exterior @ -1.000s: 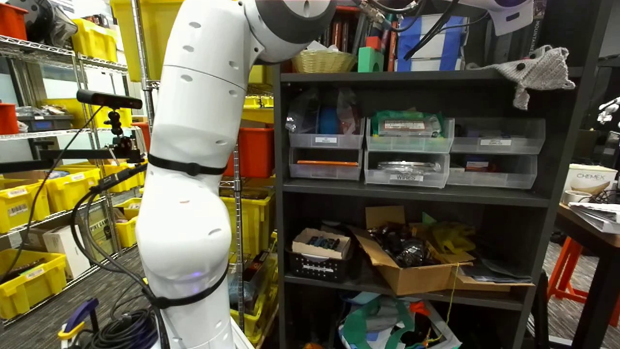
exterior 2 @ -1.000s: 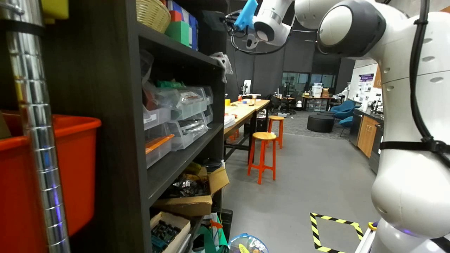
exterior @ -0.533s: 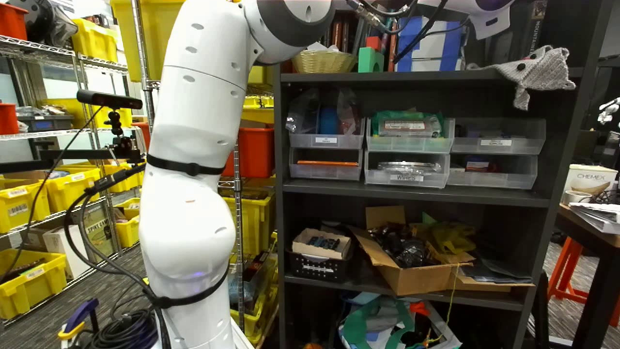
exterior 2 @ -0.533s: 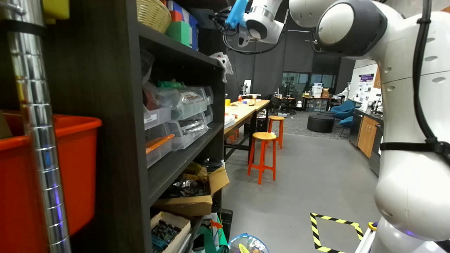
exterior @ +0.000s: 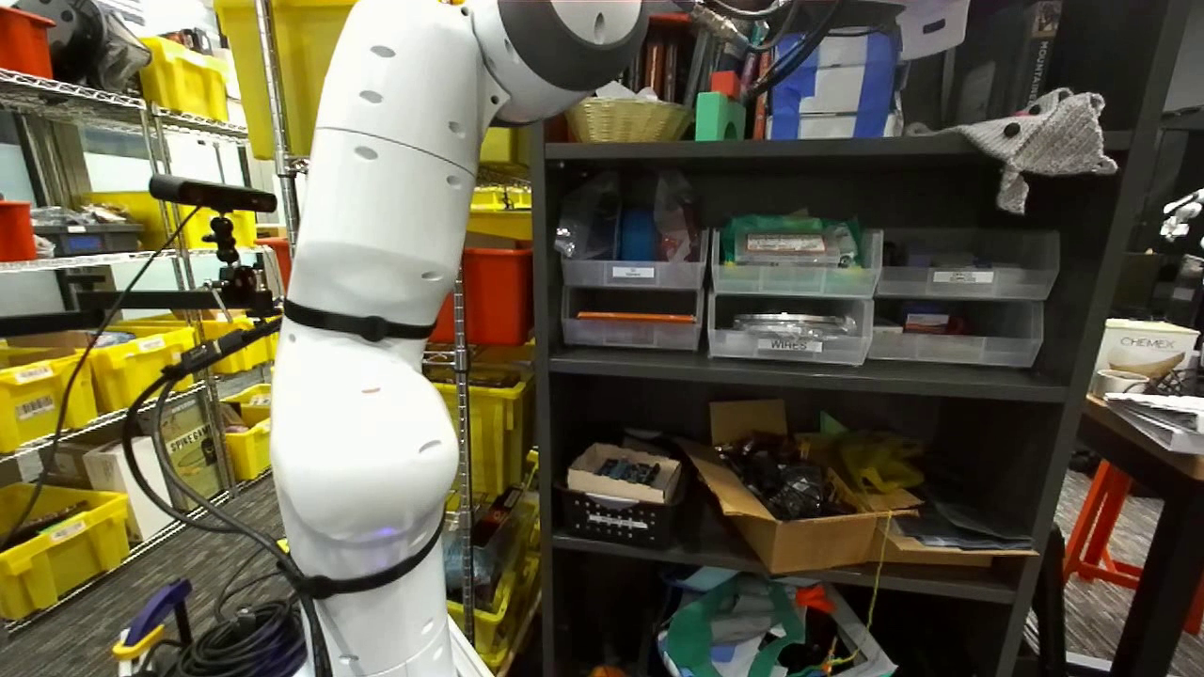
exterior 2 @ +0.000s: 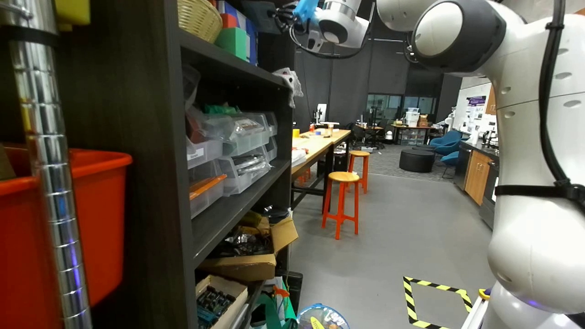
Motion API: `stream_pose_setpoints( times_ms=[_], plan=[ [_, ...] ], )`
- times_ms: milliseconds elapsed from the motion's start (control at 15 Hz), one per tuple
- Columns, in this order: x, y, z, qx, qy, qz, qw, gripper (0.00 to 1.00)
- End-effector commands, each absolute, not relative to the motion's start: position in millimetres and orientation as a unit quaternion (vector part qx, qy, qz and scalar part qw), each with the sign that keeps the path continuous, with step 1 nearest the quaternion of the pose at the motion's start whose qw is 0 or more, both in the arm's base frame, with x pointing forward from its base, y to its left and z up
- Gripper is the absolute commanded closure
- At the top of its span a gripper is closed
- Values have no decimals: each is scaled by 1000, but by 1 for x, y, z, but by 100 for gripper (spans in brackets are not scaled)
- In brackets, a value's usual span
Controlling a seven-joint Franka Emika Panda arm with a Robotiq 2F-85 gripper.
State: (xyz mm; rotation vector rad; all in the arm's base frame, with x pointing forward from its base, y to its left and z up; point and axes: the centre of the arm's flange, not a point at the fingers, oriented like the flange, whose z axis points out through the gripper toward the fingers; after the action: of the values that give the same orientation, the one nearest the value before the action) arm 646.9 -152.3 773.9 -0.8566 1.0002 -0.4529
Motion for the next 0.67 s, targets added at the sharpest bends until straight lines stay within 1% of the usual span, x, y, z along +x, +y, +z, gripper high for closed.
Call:
stream_pose_setpoints(
  times_ms=[0, 333, 467, 600],
  plan=[
    [643, -149, 797, -386, 492, -115, 771, 99],
    [642, -140, 805, -381, 525, 17, 761, 99],
    [641, -140, 810, -376, 531, 48, 758, 99],
    [638, -140, 815, -368, 528, 56, 763, 99]
  ],
)
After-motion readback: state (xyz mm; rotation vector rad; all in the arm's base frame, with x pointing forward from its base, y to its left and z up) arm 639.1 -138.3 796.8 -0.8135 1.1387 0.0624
